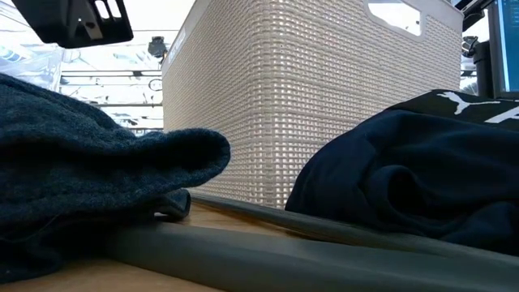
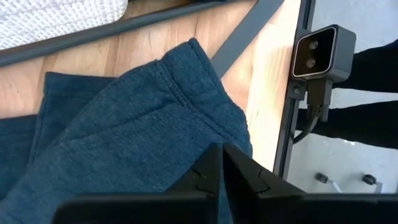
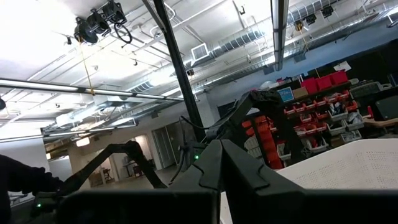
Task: Pick & Place Cloths
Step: Put the blue boxers into the wire basket
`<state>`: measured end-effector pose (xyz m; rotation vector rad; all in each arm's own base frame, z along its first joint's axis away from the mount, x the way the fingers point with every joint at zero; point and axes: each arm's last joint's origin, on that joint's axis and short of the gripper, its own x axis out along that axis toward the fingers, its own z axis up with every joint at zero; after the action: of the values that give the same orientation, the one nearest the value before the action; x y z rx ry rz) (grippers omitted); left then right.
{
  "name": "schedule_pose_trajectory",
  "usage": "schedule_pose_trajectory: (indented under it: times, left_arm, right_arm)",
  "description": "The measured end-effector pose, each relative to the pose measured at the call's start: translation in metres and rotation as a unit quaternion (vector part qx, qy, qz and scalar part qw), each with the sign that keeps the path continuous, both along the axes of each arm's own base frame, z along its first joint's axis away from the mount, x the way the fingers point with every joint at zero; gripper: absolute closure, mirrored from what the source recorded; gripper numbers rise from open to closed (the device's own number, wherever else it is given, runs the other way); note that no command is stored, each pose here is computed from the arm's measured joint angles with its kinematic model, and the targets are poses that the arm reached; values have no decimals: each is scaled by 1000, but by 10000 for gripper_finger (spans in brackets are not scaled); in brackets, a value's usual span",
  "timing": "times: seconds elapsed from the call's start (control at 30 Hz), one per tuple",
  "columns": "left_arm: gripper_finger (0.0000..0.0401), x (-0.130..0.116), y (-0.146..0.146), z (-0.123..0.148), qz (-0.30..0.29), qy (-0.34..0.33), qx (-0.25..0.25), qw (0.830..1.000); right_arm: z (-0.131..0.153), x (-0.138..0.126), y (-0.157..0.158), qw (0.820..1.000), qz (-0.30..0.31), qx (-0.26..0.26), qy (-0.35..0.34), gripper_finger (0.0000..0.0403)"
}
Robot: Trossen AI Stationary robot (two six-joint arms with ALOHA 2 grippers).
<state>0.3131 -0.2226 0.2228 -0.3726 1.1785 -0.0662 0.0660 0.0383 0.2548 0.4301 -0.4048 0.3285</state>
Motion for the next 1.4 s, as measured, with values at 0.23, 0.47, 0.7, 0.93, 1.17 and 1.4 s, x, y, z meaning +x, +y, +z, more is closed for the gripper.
schedule_pose_trajectory:
  times: [0.23,0.47,0.7,0.93,1.17,1.4]
  left_arm:
    - [283,-3,-3,0,-36,-10,19,999]
    - [210,-12,-3,-4,-104,5,78,991]
    - [201,-19,-3,-5,-153,9,124,980]
    - [201,-15,-6,-4,-185,-21,129,974]
    - [201,-14,-6,-10,-215,-47,139,965]
    - [201,-15,0,-23,-239,-47,155,957]
  right_arm:
    - [0,0,0,1000,0,0,0,399]
    - [0,0,0,1000,0,0,0,399]
    - [0,0,0,1000,0,0,0,399]
    - [0,0,0,1000,0,0,0,399]
    - [0,0,0,1000,0,0,0,399]
    - [0,0,0,1000,0,0,0,399]
